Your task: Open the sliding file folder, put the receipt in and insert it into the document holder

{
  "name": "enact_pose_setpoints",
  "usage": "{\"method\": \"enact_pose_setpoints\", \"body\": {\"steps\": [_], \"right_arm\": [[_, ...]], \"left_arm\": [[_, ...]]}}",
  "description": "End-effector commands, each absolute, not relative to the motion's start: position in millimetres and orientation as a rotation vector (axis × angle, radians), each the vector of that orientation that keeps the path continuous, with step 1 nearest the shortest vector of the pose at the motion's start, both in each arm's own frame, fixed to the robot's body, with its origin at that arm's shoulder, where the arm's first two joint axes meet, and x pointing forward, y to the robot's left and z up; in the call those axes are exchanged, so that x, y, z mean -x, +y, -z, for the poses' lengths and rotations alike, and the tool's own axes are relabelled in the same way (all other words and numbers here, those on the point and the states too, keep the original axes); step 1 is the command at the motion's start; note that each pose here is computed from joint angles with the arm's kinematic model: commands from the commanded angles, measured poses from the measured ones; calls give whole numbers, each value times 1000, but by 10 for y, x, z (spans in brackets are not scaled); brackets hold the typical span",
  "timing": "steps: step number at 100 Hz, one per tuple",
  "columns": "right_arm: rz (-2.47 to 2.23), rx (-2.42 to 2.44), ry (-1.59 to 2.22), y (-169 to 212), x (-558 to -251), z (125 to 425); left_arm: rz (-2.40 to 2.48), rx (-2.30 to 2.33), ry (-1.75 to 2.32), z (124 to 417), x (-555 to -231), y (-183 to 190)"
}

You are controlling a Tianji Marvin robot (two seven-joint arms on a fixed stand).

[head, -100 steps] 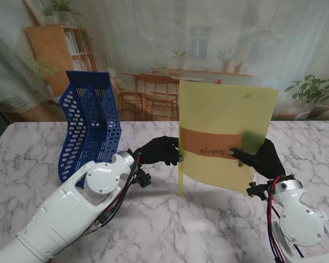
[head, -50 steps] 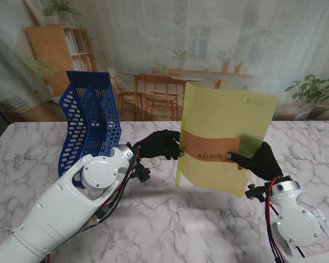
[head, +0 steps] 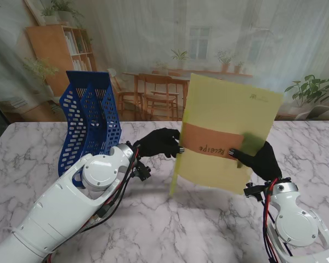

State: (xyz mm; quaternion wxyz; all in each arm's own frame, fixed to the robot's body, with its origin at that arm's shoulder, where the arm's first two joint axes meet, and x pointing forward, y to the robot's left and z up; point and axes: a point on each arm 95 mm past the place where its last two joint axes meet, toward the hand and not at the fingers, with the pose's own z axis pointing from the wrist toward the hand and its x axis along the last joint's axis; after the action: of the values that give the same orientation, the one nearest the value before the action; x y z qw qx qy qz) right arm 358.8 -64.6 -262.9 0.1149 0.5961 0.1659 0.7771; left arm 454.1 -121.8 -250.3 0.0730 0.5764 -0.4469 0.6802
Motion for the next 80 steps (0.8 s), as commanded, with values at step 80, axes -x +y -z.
{"method": "enact_pose_setpoints", "body": {"steps": [80], "right_arm": [[-2340,-1684,463,-658,-3524,2472]], "left_arm": [[-1847,-1819,-1366,2946,-4457,-1311]]}}
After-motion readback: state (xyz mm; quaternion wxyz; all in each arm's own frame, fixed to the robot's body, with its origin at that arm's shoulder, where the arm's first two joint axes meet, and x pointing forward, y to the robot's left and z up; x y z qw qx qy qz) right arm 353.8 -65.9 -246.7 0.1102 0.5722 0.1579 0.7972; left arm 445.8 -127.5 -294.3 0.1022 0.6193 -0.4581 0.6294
